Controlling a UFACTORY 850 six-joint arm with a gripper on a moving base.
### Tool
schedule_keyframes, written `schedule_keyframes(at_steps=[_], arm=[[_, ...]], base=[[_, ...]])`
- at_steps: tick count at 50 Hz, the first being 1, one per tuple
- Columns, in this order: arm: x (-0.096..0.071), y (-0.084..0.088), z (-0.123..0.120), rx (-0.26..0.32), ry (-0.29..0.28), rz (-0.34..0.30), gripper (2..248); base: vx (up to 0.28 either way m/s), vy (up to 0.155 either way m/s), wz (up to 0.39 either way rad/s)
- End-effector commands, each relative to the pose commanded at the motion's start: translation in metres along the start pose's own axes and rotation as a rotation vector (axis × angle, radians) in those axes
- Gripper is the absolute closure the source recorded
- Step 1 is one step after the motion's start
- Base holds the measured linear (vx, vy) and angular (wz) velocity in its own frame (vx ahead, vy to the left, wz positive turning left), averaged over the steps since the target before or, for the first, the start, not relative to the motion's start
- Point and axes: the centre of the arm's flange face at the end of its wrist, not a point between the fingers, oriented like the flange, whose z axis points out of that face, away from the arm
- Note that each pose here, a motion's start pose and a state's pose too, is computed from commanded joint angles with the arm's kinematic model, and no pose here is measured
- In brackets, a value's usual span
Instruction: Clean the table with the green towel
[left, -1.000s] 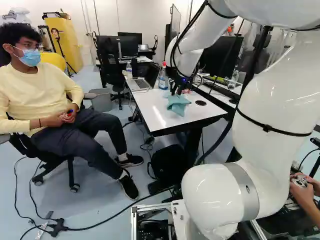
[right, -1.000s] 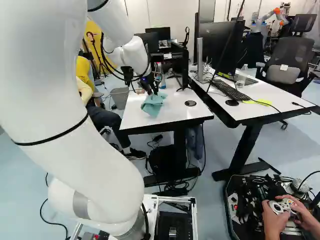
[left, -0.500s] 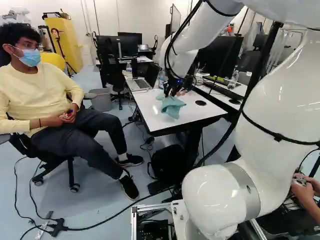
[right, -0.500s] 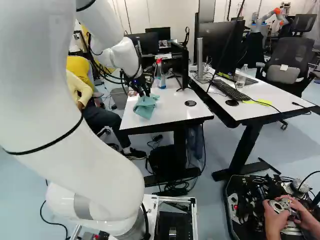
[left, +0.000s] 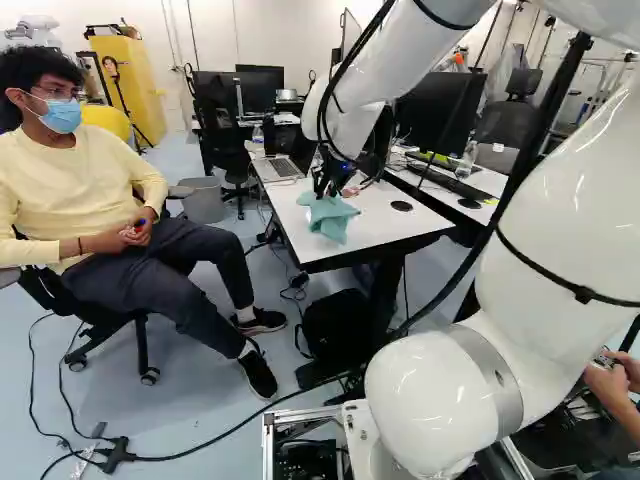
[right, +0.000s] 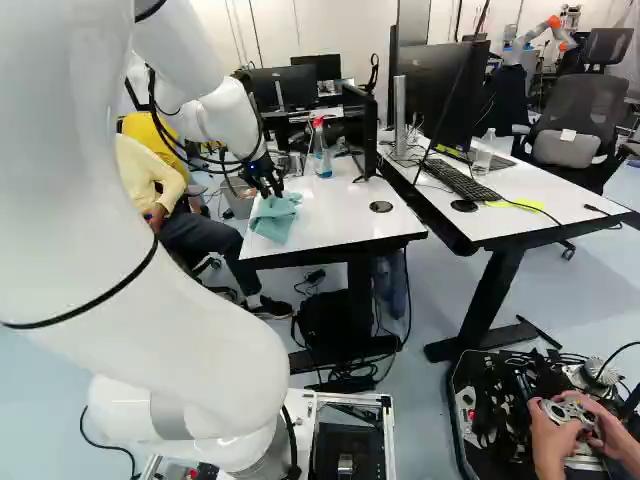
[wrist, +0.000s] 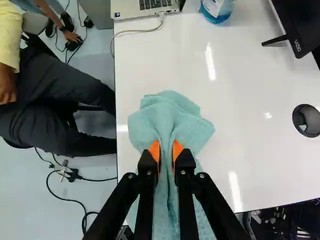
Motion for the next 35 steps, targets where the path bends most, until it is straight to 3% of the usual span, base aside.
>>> schedule_keyframes(at_steps=[17, 33, 34, 35], arm=[[-0.011, -0.028, -0.006, 0.035, 0.0, -0.055, 200], [-0.013, -0.033, -0.007, 0.041, 0.0, -0.064, 200], [-0.013, -0.033, -0.007, 0.041, 0.0, -0.064, 176], [-0.013, -0.033, -0.007, 0.041, 0.0, -0.064, 176]], base=[[0.0, 0.0, 0.0], [0.0, 0.0, 0.0], [0.0, 0.0, 0.0], [0.0, 0.0, 0.0]])
